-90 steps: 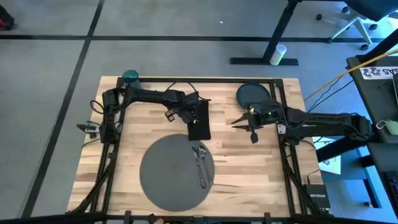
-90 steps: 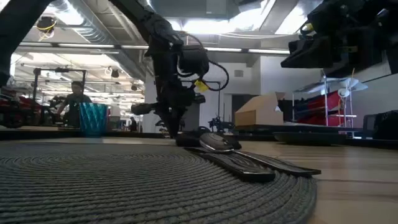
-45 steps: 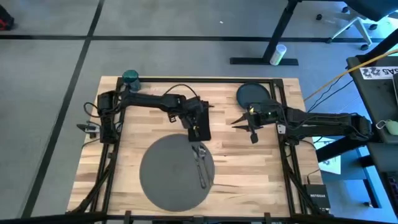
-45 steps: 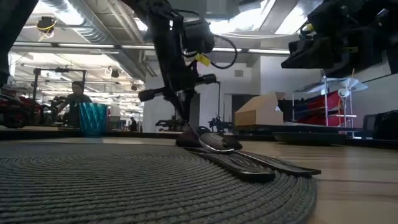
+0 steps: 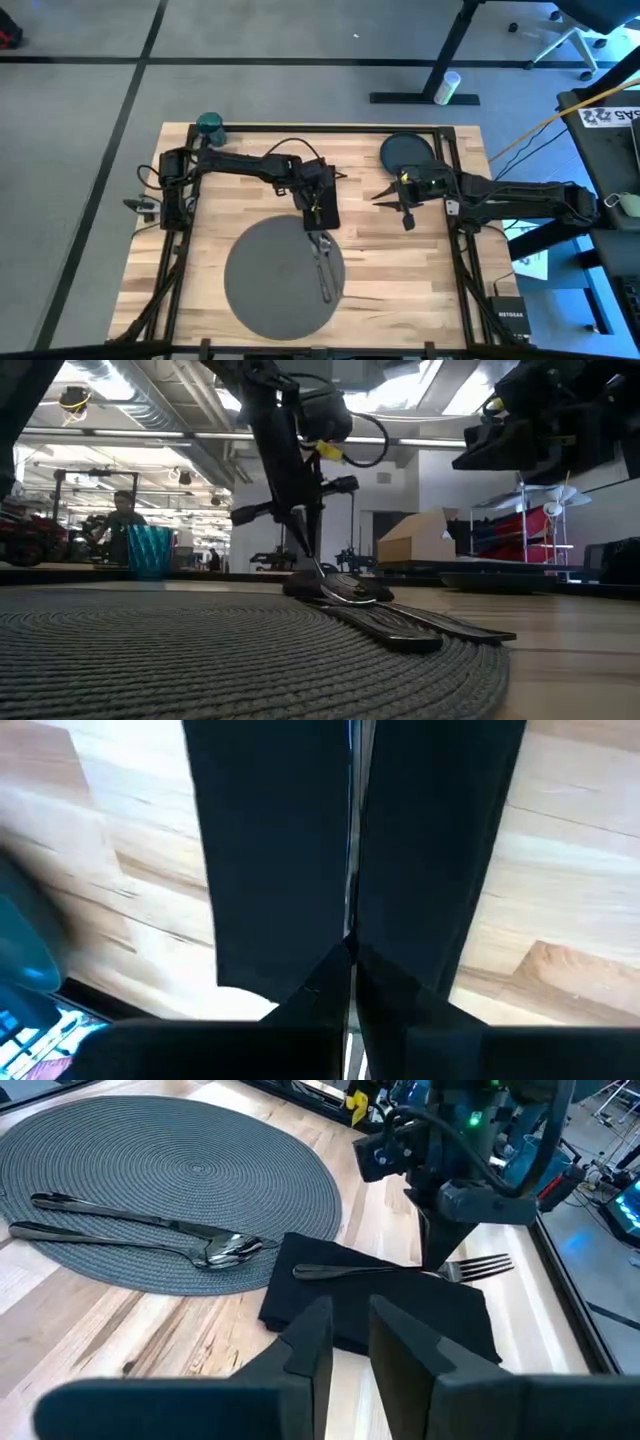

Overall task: Set table place
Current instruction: Put the black fork on the black table napkin

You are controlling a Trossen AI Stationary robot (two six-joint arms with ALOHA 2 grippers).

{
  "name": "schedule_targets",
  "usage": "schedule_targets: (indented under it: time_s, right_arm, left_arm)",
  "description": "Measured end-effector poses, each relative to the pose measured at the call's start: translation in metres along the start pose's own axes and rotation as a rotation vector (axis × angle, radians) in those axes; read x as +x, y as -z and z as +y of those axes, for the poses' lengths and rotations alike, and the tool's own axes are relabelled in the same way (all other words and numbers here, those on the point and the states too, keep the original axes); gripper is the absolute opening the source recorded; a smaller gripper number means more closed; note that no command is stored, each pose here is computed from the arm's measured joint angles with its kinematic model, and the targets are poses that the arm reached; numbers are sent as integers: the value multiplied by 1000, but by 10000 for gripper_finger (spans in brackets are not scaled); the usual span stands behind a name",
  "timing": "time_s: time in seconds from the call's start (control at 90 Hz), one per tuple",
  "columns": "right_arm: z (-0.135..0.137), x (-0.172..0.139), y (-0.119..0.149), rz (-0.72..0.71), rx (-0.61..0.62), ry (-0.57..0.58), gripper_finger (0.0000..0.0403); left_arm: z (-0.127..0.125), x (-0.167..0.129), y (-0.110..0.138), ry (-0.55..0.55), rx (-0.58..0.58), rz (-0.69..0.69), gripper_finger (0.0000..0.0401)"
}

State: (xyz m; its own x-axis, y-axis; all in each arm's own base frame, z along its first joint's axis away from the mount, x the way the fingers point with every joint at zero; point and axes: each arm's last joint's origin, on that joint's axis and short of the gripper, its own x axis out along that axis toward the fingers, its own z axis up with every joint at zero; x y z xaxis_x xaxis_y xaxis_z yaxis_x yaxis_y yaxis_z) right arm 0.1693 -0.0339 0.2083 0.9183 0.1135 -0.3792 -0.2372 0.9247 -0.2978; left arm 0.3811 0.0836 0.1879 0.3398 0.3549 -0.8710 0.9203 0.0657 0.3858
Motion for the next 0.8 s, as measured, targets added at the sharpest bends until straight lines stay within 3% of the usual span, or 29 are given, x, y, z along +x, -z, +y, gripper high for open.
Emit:
schedule_targets:
  time_s: [0.633,0.8]
  right_arm:
    - [1,0,1,14,4,-7,53]
    - [1,0,2,16,4,-8,53]
  left_arm:
    - [-1,20,-5,22,74,-7,0]
    - [-4,22,4,51,59,42,0]
